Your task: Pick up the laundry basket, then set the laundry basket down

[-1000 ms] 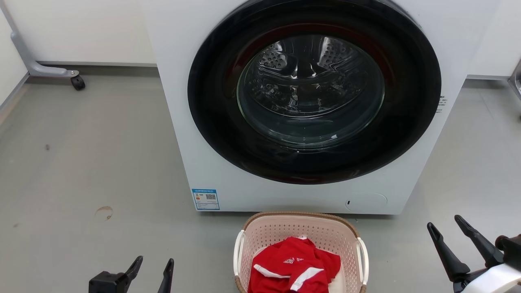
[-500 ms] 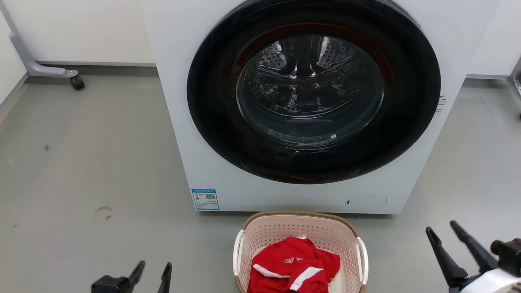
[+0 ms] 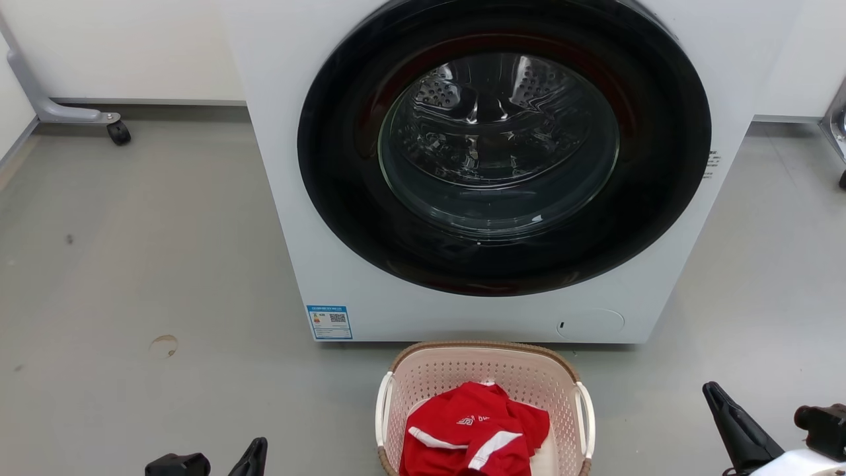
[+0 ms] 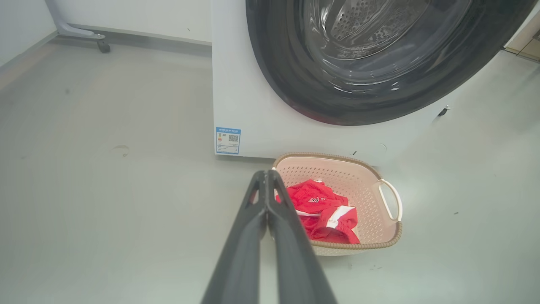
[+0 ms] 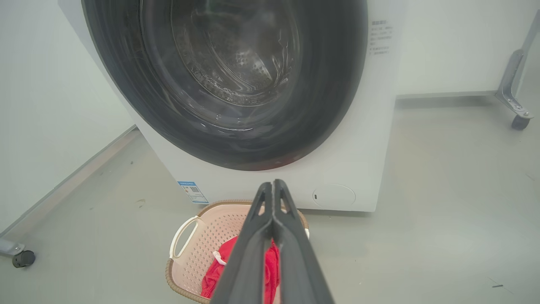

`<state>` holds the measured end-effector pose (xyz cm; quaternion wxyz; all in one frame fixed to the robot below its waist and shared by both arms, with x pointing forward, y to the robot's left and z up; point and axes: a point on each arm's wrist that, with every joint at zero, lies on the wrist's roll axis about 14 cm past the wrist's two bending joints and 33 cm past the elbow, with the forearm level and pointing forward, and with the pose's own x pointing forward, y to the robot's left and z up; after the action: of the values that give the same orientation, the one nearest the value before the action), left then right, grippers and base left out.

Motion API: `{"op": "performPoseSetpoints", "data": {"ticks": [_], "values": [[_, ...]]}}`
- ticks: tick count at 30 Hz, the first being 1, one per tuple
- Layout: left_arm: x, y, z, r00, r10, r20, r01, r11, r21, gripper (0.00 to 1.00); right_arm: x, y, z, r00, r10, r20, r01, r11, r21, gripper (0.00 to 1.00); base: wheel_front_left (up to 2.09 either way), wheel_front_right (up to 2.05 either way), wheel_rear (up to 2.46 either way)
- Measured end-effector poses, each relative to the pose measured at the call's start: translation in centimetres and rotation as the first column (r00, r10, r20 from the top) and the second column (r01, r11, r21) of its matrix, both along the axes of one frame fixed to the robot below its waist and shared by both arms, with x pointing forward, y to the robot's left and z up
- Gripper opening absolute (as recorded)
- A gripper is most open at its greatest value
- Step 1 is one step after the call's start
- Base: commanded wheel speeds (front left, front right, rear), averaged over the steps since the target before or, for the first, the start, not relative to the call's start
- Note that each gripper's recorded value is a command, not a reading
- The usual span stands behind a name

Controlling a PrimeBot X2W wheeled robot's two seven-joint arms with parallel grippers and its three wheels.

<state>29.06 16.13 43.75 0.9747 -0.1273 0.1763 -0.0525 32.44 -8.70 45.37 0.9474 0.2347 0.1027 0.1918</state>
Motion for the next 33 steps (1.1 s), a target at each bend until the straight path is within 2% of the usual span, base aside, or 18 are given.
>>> {"op": "performPoseSetpoints", "data": {"ticks": [19, 33], "values": [[1.4, 0.3, 0.0, 0.996, 0.071, -0.046, -0.079, 0.979, -0.188, 0.00, 1.0, -1.9, 0.0, 0.990, -0.106, -0.088, 0.118, 0.982, 0.144, 0.00, 0.00, 0.00, 0.00], [2.7, 0.3, 0.5, 0.991, 0.116, -0.070, -0.133, 0.934, -0.333, 0.00, 2.0, -3.4, 0.3, 0.975, -0.173, -0.143, 0.205, 0.946, 0.253, 0.00, 0.00, 0.00, 0.00]]}}
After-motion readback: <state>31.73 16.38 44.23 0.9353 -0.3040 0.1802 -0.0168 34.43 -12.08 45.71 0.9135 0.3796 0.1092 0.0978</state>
